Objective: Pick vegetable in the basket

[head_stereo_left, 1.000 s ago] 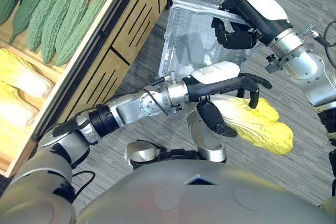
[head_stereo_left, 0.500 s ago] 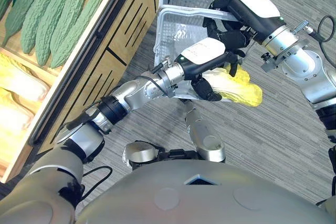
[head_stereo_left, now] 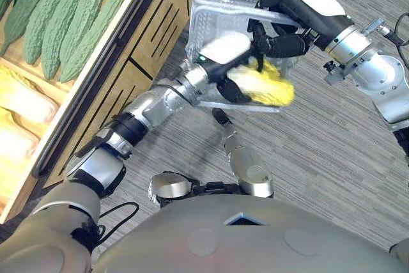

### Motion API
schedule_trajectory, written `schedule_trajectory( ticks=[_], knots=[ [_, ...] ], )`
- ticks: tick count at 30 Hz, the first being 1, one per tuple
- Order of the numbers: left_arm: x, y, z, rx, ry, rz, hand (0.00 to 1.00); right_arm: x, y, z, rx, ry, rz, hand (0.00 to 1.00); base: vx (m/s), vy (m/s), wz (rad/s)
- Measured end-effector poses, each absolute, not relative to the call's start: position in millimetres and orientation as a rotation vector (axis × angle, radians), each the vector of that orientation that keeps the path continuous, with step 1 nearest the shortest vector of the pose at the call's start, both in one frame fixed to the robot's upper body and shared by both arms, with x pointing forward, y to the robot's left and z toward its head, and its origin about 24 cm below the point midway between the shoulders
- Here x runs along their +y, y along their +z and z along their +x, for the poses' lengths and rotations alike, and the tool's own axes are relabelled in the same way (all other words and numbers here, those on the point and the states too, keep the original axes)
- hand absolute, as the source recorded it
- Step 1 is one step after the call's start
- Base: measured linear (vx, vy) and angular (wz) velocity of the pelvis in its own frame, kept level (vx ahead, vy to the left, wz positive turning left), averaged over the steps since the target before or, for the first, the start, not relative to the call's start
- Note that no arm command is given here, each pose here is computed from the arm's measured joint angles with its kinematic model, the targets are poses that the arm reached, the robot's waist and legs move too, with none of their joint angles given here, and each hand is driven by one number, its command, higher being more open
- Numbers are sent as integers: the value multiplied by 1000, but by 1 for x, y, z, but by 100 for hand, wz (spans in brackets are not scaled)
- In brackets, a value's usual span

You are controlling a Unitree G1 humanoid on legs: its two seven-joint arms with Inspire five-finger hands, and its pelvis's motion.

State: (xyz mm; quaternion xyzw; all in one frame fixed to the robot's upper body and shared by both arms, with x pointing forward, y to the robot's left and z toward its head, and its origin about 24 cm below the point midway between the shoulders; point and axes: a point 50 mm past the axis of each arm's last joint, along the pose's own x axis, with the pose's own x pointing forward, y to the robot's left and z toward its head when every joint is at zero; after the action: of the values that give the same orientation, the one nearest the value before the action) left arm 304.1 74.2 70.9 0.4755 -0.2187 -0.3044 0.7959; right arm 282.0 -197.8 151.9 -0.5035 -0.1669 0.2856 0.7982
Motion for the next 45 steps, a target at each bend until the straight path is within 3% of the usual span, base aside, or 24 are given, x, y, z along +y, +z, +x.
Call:
schedule_trajectory(
  ticks=[19,29,32,36,40,45],
  knots=[
    [82,80,322,-490,-544,1117,100,-192,140,273,-350,672,-1044,0,7,3,0],
    [71,82,319,-514,-569,1087,100,-199,141,272,-349,620,-1015,0,20,10,8],
    [63,85,309,-548,-657,1088,100,-204,140,270,-343,599,-1010,0,22,14,20],
    [63,84,303,-468,-779,975,100,-209,137,268,-327,586,-1004,0,17,13,9],
    [79,91,303,-168,-1002,616,100,-212,139,269,-303,582,-998,0,7,9,2],
    [81,90,303,-113,-1007,500,100,-219,138,271,-275,541,-992,0,13,11,0]
  ],
)
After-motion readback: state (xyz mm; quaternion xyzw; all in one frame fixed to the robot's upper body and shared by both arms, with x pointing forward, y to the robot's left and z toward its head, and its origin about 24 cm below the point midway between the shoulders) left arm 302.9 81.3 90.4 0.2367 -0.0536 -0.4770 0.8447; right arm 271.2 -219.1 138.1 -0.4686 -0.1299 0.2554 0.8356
